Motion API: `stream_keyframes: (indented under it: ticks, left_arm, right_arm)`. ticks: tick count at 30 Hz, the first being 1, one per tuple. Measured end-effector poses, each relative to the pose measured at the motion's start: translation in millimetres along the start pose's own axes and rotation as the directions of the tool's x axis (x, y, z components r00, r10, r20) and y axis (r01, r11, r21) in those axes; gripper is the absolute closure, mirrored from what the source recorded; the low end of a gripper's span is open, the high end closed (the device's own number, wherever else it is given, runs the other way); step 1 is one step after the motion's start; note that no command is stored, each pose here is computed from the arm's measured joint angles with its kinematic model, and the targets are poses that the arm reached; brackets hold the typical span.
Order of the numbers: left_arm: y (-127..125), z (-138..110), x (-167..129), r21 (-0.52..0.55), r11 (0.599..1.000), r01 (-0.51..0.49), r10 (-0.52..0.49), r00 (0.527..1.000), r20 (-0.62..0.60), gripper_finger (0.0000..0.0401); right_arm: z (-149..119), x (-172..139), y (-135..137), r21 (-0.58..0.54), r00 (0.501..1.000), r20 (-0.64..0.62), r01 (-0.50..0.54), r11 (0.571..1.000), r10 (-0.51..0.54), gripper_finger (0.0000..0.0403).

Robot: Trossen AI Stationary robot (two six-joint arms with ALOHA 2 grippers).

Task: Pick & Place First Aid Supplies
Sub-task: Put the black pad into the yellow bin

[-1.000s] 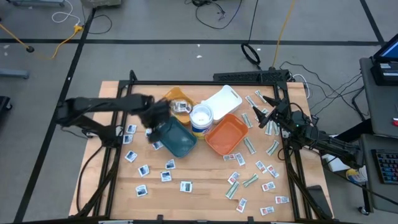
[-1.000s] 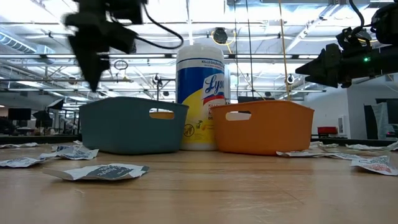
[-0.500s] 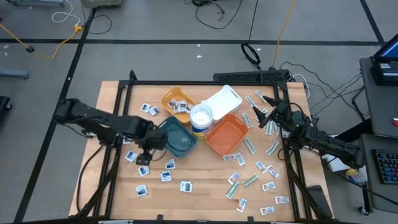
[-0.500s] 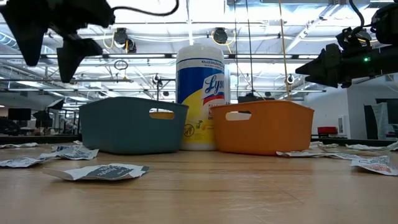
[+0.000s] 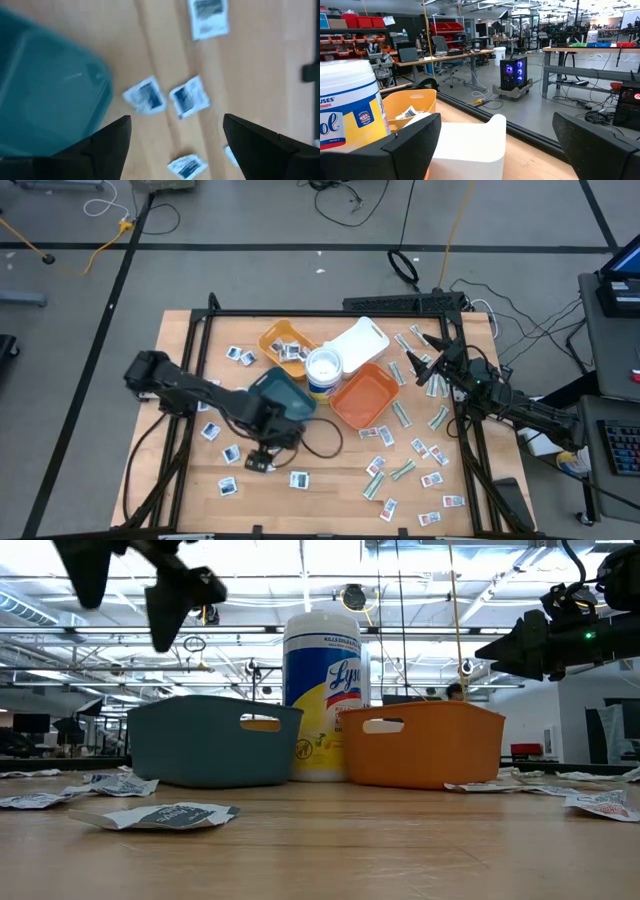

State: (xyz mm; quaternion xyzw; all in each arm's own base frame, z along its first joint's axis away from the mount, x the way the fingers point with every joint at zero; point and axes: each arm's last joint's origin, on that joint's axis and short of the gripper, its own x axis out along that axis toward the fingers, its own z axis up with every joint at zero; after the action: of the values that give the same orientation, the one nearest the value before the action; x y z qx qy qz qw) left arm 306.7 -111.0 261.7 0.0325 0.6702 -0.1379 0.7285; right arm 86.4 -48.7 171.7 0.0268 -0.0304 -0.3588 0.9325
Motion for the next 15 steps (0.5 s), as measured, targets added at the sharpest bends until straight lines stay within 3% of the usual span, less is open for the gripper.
stream_keyframes:
  ticks: [9, 15]
  left_arm:
    - [-26, 44, -5, 0.029, 0.999, 0.018, -0.02, 0.997, 0.072, 0.0077]
    - [-44, 61, 19, 0.071, 0.997, 0.003, -0.009, 0.997, 0.081, 0.0077]
  right_arm:
    - [0, 0, 0, 0.0, 1.0, 0.0, 0.0, 1.0, 0.0, 0.0026]
    - [0, 0, 0, 0.0, 1.0, 0.0, 0.0, 1.0, 0.0, 0.0026]
